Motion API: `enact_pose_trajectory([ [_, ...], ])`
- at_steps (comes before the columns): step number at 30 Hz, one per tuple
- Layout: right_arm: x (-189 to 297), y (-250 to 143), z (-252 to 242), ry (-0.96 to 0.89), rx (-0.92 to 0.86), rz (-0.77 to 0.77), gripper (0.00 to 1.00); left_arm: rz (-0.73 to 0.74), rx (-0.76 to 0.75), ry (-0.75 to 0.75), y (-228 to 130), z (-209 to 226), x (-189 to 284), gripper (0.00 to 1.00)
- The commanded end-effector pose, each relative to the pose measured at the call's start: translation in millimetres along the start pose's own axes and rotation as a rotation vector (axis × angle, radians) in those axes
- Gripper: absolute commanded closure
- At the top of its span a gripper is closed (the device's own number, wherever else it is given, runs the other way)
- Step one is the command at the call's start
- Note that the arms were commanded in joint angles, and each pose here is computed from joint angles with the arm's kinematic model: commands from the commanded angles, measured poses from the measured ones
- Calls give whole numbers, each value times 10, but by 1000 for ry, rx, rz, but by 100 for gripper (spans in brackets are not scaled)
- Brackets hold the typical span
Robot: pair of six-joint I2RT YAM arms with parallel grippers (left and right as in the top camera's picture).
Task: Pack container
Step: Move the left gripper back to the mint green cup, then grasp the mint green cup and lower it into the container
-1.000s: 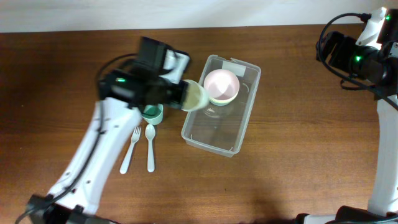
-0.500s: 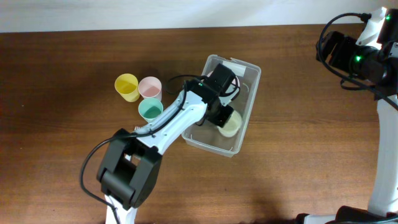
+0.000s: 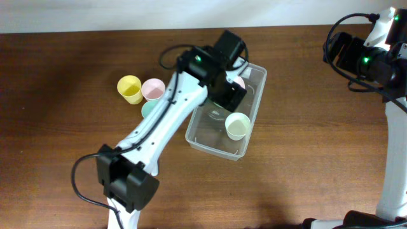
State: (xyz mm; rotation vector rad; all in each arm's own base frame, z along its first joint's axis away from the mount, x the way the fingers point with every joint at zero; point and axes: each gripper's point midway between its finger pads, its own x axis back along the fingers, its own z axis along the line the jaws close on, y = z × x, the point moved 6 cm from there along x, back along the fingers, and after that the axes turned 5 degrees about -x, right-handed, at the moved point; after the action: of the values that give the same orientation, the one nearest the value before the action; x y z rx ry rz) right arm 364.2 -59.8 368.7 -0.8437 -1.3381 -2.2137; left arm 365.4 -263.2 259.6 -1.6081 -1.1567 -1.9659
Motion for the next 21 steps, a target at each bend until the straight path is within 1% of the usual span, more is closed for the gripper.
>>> enact_pose_trajectory([
  [1,1,2,-1,-1,6,0,1,9,113,141,-96,608,269,6],
  [3,1,2,-1,-1,6,0,1,75,267,171,-326,1032,261,6],
  [4,0,2,-1,-2,6,0,1,89,305,177,-385,1129,257,6],
  [5,1,2,-2,-2,6,-1,1,123,384,192,-529,1344,252,6],
  [6,1,2,-1,-1,6,0,1,145,429,193,-614,1449,239,6],
  [7,1,2,-1,-1,6,0,1,163,460,179,-686,1527,229,6],
  [9,0,1,-1,-1,6,0,1,212,537,100,-879,1664,180,7],
  [10,1,2,-1,-1,6,0,1,246,582,68,-1013,1743,142,11],
  [11,0,2,-1,-2,6,0,1,265,599,64,-1079,1778,116,16],
  [13,1,2,-1,-1,6,0,1,311,633,57,-1236,1850,15,17],
  [17,1,2,-1,-1,6,0,1,406,645,19,-1504,1789,-366,33],
  [21,1,2,-2,-1,6,0,1,454,646,5,-1700,1713,-668,40],
])
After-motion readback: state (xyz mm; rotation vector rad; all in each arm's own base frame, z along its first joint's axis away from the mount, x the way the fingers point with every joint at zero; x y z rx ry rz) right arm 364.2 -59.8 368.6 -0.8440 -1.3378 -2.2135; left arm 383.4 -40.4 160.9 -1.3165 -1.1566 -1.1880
